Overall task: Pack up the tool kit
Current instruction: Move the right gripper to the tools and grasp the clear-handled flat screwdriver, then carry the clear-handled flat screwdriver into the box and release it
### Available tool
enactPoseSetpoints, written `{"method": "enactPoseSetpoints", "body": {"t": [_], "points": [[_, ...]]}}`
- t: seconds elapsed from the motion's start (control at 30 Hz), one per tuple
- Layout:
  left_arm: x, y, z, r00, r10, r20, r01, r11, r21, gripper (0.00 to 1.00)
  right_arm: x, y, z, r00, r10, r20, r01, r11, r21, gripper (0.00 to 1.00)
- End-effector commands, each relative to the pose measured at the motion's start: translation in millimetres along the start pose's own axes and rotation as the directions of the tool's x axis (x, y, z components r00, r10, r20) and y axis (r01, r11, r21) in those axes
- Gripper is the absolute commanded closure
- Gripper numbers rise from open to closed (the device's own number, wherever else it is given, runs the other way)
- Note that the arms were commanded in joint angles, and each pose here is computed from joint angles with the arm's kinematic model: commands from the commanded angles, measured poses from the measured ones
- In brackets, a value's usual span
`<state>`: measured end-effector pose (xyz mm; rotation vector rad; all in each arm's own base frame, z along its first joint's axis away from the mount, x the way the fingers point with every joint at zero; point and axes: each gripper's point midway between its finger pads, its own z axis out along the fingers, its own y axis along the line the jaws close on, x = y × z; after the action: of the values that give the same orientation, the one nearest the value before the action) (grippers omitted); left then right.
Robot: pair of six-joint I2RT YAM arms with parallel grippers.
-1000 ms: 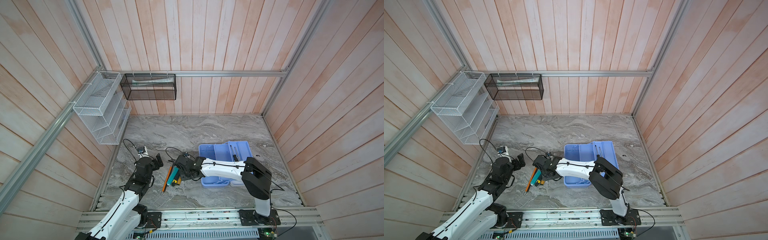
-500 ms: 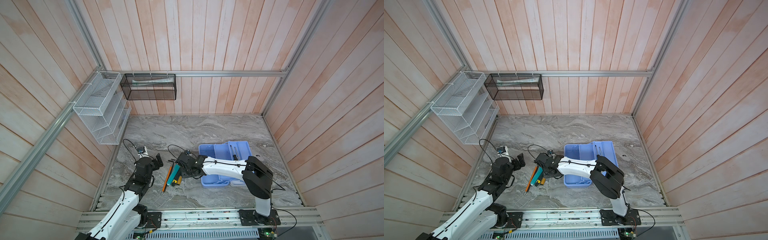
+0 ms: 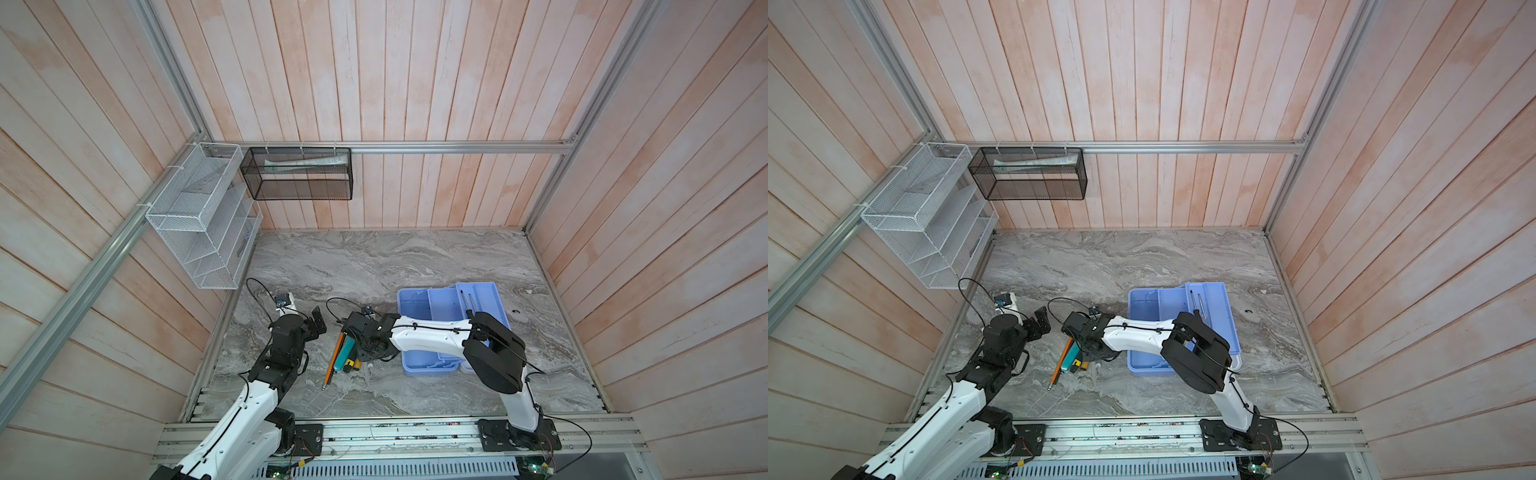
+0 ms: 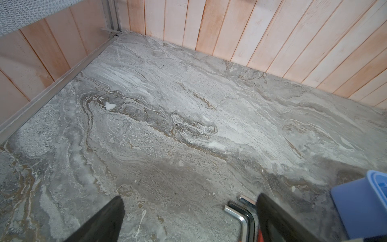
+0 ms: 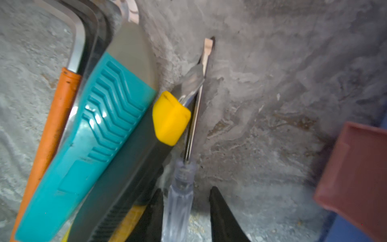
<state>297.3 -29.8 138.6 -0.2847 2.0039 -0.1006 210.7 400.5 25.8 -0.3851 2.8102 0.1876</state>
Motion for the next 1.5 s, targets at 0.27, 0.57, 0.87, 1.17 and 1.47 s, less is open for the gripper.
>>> {"method": "enactPoseSetpoints", "body": {"t": [0.27, 0.57, 0.87, 1.17, 1.47], "points": [[-12, -2, -4, 0.999, -0.006, 0.038, 0.006, 1.000, 0.011, 0.00, 2, -5, -6, 0.998, -0.066, 0.004, 0.066, 0.997, 0.039, 0.69], [-12, -2, -4, 0.999, -0.005, 0.036, 0.005, 1.000, 0.011, 0.00, 11, -26, 6, 0.997, -0.068, -0.025, 0.069, 0.996, 0.052, 0.71], [-13, -2, -4, 0.999, -0.008, 0.039, 0.008, 1.000, 0.010, 0.00, -6, -21, -4, 0.996, -0.081, 0.025, 0.079, 0.995, 0.062, 0.95], [-12, -3, -2, 1.000, -0.004, 0.030, 0.004, 1.000, 0.009, 0.00, -51, -21, -57, 0.989, -0.079, 0.122, 0.077, 0.997, 0.021, 1.00], [-13, -2, -3, 0.999, -0.006, 0.035, 0.006, 1.000, 0.008, 0.00, -69, -58, -116, 0.970, -0.132, 0.203, 0.139, 0.990, -0.020, 1.00]]}}
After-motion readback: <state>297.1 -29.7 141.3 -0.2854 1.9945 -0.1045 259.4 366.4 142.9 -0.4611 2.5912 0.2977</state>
